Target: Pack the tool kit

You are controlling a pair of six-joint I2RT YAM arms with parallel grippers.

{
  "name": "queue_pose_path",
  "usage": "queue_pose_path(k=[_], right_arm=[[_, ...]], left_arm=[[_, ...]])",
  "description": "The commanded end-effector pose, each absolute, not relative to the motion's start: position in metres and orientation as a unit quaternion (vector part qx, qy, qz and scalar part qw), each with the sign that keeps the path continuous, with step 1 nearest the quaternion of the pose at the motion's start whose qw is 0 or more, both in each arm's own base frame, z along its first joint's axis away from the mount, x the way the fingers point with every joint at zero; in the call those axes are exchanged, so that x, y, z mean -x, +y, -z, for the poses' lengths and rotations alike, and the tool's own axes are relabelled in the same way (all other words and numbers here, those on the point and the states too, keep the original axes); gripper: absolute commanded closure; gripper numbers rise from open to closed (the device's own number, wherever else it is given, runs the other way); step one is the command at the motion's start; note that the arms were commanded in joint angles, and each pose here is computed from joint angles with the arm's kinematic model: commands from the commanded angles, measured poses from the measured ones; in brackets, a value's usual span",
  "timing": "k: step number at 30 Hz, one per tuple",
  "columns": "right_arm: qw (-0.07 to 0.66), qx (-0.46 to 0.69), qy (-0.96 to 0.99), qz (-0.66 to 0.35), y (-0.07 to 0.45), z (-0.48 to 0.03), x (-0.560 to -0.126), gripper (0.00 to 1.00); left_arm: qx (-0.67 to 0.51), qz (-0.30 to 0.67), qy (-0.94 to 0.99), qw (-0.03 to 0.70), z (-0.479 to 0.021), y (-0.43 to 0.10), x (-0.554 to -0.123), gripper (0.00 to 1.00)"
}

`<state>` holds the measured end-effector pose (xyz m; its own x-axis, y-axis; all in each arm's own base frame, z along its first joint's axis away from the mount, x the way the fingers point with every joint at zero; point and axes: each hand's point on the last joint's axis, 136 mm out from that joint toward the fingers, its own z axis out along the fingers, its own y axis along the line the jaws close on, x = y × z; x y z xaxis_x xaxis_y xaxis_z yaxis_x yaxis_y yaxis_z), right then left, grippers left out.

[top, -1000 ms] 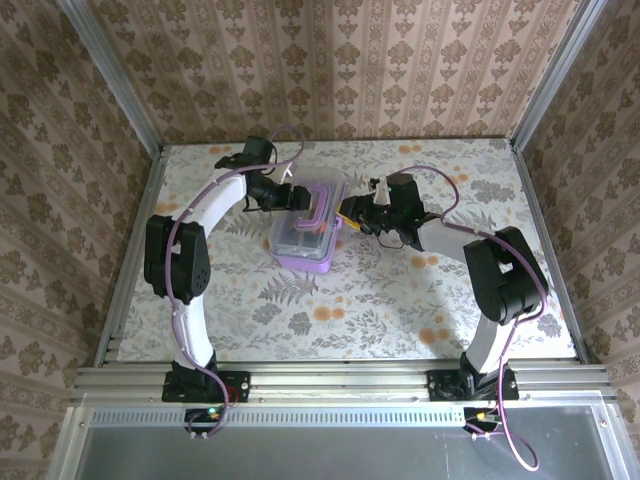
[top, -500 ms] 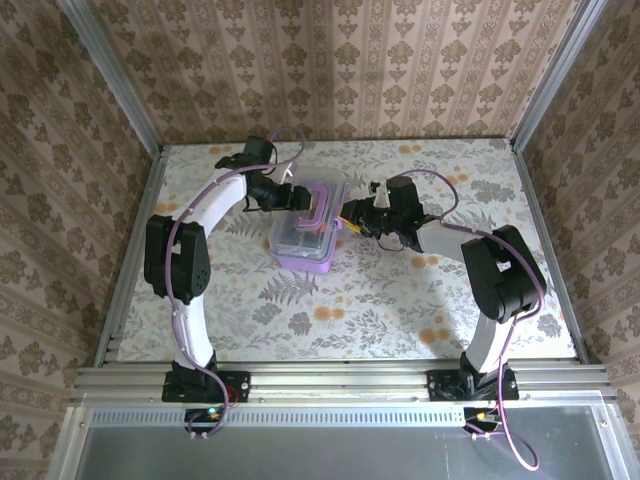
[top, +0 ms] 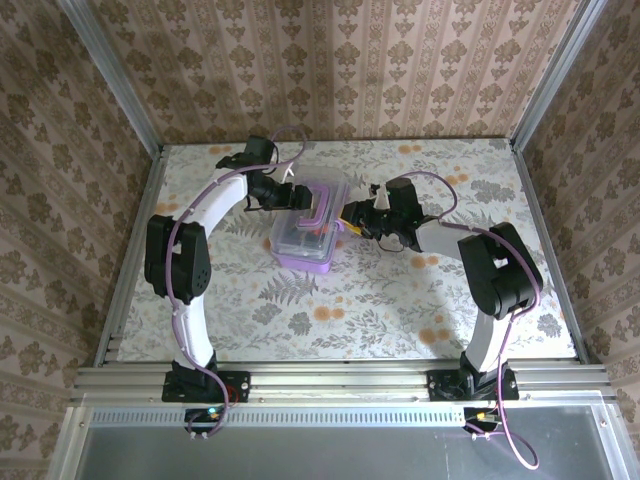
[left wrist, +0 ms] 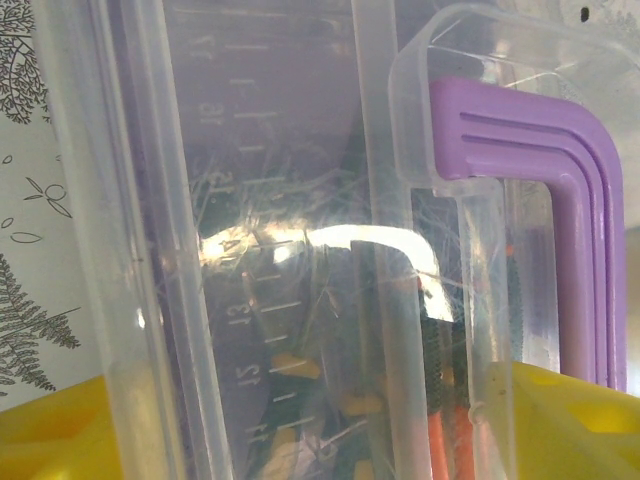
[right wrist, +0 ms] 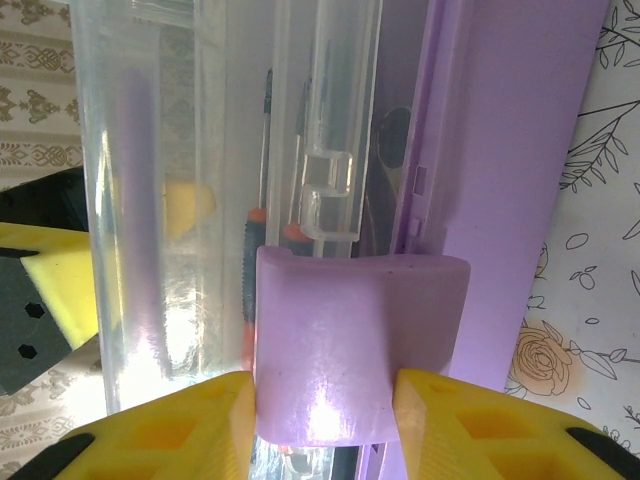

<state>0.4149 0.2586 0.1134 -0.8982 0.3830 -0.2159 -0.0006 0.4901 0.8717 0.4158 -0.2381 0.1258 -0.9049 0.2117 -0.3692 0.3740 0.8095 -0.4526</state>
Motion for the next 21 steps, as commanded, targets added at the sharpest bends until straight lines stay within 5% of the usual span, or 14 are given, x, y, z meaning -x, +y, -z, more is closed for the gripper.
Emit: queue_pose_path(k=[1,21], right_arm=[[0.187,-0.125,0.853,-0.47,0.253,-0.094,-0.415,0.56],[0.175,-0.128,0.856,-0.469,0.252,-0.081,-0.417,0.56]], left_arm=[[-0.132,0.175,0.975,0.039,-0.042,-0.207,-0.385,0.34],[-0.133,0.147,0.979,0.046,-0.046,-0.205,-0.385,0.35]])
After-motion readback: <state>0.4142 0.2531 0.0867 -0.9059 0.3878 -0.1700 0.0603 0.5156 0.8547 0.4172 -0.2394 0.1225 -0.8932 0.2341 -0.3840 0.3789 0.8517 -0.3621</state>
